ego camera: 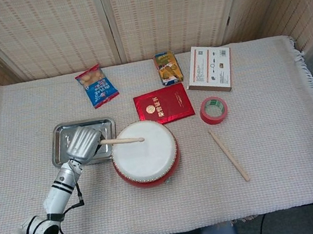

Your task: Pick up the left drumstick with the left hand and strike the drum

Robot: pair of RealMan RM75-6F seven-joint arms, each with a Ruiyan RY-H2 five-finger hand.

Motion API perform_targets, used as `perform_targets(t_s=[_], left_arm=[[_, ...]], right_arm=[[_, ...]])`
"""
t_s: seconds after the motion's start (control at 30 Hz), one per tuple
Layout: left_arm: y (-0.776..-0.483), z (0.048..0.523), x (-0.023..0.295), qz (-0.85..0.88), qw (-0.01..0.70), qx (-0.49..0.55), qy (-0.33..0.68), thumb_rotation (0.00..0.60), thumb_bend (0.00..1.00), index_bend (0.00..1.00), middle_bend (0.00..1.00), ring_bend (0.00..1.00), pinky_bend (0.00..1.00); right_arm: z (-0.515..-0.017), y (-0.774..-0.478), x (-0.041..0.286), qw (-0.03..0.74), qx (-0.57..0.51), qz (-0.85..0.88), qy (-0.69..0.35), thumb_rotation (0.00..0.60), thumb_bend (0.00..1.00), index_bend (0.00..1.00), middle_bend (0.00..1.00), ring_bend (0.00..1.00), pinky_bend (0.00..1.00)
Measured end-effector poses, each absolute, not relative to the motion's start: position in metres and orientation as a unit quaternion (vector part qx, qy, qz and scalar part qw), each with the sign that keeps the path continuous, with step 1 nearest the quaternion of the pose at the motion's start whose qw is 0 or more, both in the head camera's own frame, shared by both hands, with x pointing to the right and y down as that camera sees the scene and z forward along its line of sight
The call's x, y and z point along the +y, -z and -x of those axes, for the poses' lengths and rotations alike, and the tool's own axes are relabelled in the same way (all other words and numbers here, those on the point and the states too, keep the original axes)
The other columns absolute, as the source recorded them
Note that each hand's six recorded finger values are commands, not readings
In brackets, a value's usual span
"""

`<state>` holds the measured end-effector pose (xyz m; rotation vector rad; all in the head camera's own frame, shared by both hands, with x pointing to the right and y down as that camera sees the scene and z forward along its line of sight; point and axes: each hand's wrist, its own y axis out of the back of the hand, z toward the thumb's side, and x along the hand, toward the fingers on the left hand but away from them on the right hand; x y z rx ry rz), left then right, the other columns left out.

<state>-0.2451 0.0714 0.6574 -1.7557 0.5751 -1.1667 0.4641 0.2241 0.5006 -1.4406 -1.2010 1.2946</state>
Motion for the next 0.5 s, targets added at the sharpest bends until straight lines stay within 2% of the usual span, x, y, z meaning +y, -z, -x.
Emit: perform_targets(t_s=[0.2, 0.3, 0.4, 0.5], left_arm=[[-0.677, 0.249, 0.079, 0.660, 0.536, 0.156, 0.504, 0.600, 0.61, 1.00, 1.00, 1.00, 1.00], [-0.682, 0.250, 0.082, 0.646, 0.552, 0.139, 0.509, 0.600, 0.61, 1.00, 1.00, 1.00, 1.00], [-0.678, 0.250, 0.080, 0.651, 0.541, 0.159, 0.507, 0.600, 0.61, 1.00, 1.00, 1.00, 1.00], [-0.667, 0.249, 0.076, 0.679, 0.500, 0.205, 0.497, 0.600, 0.61, 1.00, 1.00, 1.00, 1.00]], right_arm=[[-0.466, -0.501, 0.224, 0.417, -0.478, 0.574, -0.517, 0.600, 0.12, 0.07, 0.05, 0.00, 0.00], [-0.465, -0.501, 0.224, 0.417, -0.478, 0.574, -0.517, 0.600, 0.12, 0.07, 0.05, 0.00, 0.00], [-0.465, -0.501, 0.223, 0.418, -0.477, 0.575, -0.517, 0.600, 0.12, 0.07, 0.05, 0.00, 0.00], [-0.464, -0.501, 0.223, 0.418, -0.476, 0.575, -0.517, 0.600, 0.12, 0.07, 0.05, 0.00, 0.00]])
